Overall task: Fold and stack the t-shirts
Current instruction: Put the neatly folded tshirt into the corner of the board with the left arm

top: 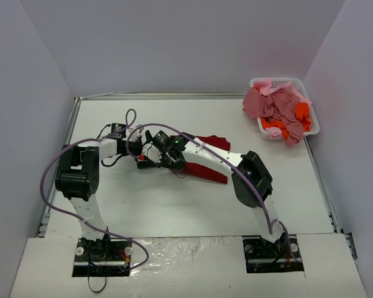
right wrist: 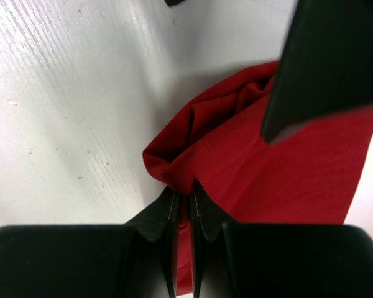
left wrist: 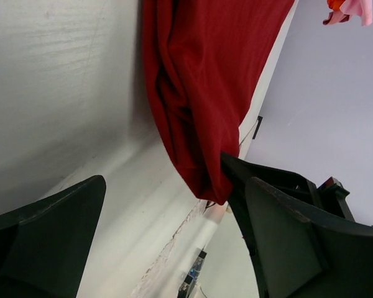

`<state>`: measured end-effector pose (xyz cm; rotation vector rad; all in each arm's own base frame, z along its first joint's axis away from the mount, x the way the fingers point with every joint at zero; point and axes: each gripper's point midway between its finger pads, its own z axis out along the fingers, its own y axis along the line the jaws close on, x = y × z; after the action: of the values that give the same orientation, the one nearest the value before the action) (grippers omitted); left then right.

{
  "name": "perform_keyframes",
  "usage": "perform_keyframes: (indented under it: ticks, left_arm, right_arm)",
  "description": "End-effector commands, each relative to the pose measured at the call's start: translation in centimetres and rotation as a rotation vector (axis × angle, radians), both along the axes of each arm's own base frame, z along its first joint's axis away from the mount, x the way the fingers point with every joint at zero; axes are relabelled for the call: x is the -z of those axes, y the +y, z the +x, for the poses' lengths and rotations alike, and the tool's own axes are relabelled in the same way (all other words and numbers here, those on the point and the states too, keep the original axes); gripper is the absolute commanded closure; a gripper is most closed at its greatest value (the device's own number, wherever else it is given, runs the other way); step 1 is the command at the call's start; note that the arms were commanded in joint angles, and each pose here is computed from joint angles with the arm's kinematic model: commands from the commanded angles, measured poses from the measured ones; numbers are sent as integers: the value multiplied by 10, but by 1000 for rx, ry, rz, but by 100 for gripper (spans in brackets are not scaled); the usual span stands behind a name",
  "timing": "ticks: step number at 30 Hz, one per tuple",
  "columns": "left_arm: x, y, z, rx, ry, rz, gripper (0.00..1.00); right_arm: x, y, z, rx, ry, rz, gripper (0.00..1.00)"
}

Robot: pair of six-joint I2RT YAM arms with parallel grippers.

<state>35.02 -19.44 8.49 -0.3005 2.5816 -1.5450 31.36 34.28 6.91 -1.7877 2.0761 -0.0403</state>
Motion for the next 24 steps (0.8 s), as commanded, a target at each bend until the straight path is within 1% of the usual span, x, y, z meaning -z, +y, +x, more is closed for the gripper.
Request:
perform_keyframes:
  ticks: [1, 10, 24]
  left_arm:
    - [-14, -8, 10, -10, -38, -20, 6]
    - [2, -14, 21, -8, 11, -13, 6]
    - [24, -47, 4, 73, 65, 22, 6]
  right_arm:
    - [-1, -2, -1, 1, 20, -24, 100]
    - [5, 1, -6, -12, 57, -17, 100]
    - [-1, -2, -2, -2, 49, -5, 100]
